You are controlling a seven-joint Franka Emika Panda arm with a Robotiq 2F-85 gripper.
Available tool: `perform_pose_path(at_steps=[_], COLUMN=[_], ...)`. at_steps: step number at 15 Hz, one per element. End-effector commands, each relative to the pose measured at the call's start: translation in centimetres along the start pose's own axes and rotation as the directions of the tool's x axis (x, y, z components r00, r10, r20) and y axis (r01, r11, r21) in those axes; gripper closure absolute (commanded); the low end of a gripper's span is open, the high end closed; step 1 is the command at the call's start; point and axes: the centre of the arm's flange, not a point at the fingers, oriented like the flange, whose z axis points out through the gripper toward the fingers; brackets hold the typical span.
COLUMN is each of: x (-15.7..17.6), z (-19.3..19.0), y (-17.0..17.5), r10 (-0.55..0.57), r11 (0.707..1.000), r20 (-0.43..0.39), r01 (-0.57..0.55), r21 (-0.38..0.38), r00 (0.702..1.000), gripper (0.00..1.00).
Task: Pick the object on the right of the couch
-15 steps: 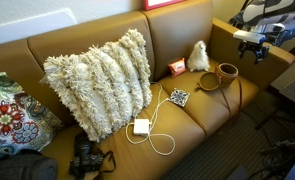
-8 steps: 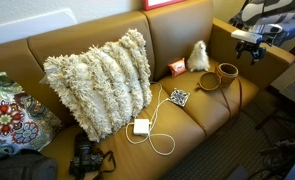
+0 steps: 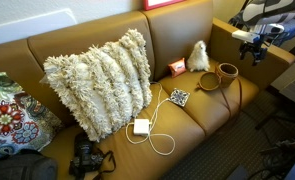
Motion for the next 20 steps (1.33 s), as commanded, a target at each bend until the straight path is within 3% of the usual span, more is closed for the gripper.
perform_pose_path(at_steps=[1,8,12,16,18,20], x=[0.0,-0.2,-2.3,-3.8,-5.0,-3.6], z=[0.0,0.5,6.8,13.6,15.3,14.8], y=[0.0,-0.2,-5.1,-5.9,-5.9,-4.7], r10=[0.007,0.011,0.065,0.07,0.044,0.049], r11=[1.0,1.0,0.996,0.991,0.997,0.999], r20=[0.0,0.009,-0.026,-0.059,-0.065,-0.057], r01=[-0.007,-0.011,-0.066,-0.076,-0.048,-0.049], r21=[-0.002,-0.009,-0.058,-0.111,-0.062,0.004], r00=[1.0,1.0,0.998,0.996,0.997,0.997], gripper=[0.0,0.0,0.0,0.0,0.0,0.0])
